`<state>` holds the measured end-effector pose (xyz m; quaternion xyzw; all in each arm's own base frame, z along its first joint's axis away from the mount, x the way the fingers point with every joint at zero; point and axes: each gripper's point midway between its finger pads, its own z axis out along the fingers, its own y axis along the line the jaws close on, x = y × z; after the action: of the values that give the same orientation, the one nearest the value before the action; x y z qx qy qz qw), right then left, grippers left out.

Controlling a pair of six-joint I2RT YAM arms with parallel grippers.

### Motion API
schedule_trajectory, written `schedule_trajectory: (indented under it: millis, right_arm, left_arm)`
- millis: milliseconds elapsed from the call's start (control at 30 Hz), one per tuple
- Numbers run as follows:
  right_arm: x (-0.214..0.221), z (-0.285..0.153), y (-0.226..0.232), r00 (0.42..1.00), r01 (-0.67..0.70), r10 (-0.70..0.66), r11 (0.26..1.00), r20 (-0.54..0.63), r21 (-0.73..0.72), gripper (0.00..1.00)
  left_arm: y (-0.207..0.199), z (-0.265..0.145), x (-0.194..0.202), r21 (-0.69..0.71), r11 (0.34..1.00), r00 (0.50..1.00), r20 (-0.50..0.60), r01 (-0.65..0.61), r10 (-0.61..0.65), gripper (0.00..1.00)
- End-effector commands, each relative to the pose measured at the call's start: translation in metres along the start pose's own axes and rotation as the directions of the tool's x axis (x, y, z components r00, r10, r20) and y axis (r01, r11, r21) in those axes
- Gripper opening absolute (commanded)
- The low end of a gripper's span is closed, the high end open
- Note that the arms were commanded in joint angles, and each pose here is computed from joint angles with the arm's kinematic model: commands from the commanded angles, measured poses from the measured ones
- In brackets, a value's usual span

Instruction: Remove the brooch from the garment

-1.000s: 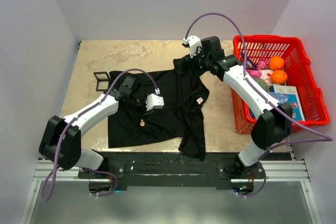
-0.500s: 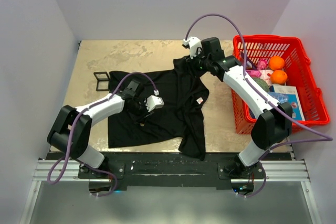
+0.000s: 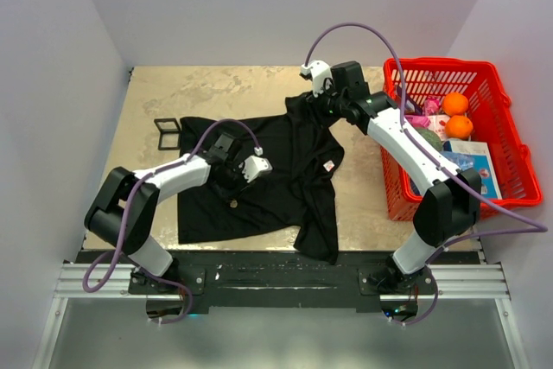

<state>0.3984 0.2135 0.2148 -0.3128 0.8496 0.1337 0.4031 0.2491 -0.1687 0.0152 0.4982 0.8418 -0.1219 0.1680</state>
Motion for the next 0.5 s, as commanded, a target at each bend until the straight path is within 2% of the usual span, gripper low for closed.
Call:
schedule_trajectory:
  millis: [0, 167, 467]
  right_arm:
    - [-0.015, -0.007, 0.001, 0.998, 0.01, -0.01, 1.0, 0.056, -0.01, 0.41]
    - [-0.016, -0.005, 0.0, 0.998, 0.01, -0.01, 1.0, 0.056, -0.01, 0.41]
    - [-0.019, 0.0, 0.0, 0.998, 0.011, -0.01, 1.0, 0.055, -0.013, 0.41]
  left_arm:
    - [-0.012, 0.006, 0.015, 0.028, 1.0, 0.999, -0.036, 0.015, -0.014, 0.1]
    - [-0.014, -0.008, 0.007, 0.033, 0.999, 1.0, 0.011, -0.029, 0.029, 0.0]
    - [-0.01, -0.028, -0.017, 0.006, 0.997, 0.993, 0.092, -0.08, 0.079, 0.0]
